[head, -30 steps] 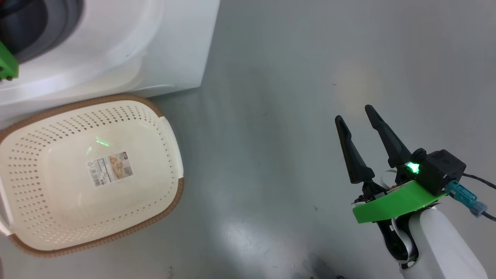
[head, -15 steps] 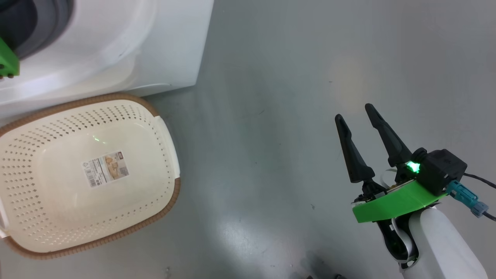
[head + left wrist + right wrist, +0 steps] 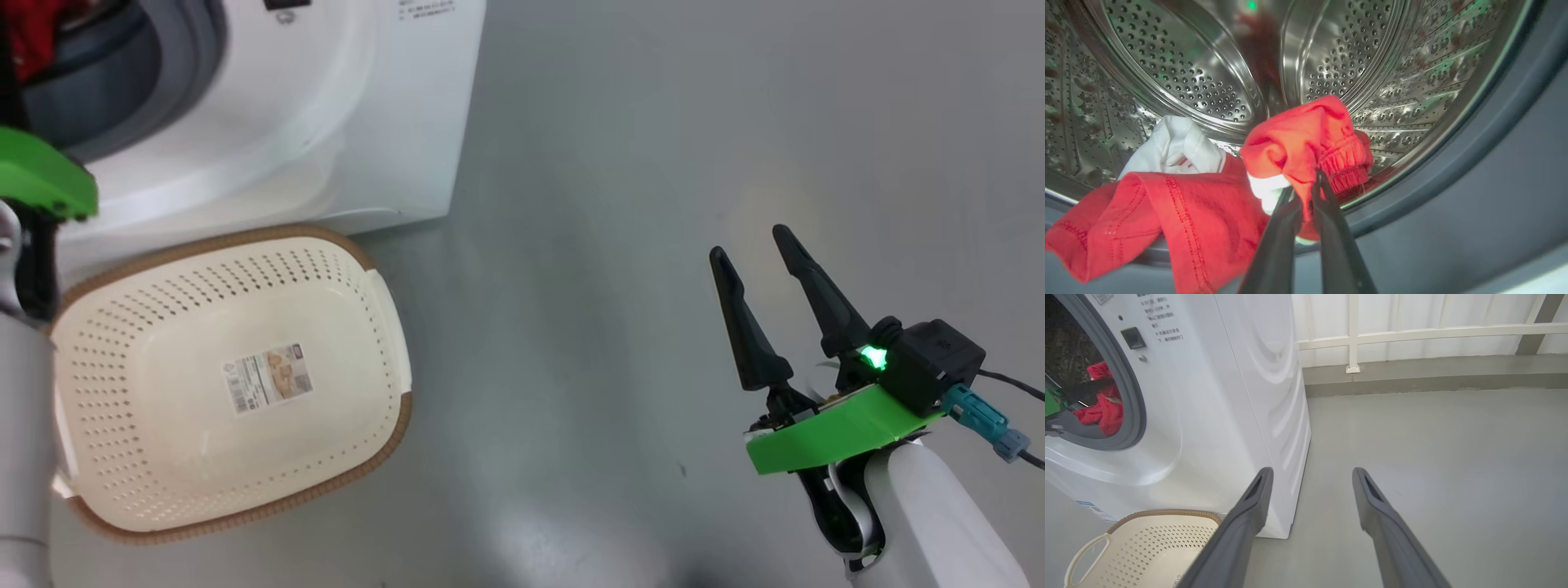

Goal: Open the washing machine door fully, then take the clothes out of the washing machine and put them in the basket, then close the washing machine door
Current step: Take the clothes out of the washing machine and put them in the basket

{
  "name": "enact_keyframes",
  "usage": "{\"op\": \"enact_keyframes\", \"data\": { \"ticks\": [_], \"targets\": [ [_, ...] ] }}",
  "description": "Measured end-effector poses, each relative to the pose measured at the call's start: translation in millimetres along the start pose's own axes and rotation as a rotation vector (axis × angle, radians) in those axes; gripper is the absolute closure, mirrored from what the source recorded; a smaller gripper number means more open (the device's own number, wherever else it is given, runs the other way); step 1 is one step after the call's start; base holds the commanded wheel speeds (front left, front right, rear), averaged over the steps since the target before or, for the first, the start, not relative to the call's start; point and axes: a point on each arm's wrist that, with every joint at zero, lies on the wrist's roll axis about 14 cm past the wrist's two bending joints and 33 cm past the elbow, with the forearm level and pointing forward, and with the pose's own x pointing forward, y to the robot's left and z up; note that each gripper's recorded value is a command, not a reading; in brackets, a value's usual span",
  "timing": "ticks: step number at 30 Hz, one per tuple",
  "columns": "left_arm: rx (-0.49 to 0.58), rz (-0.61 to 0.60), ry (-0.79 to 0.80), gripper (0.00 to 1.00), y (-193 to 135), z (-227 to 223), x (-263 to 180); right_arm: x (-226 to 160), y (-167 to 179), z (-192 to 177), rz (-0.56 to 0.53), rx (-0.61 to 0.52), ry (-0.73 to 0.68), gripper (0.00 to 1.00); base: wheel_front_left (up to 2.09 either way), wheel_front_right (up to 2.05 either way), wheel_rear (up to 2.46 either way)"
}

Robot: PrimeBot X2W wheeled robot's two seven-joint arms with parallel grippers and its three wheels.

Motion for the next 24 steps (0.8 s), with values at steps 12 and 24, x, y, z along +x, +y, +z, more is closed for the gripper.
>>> {"op": "enact_keyframes", "data": {
  "ticks": [12,24],
  "targets": [
    [-0.024,0.047,-0.146,1.00,6,43,-63,-24,9,13,0.019,0.013,-0.026,0.00,0.00,0.00,0.00],
    [0.035,0.029,-0.317,1.00,-7,103,-114,-38,18,27,0.047,0.014,-0.062,0.00,0.00,0.00,0.00]
  ]
}}
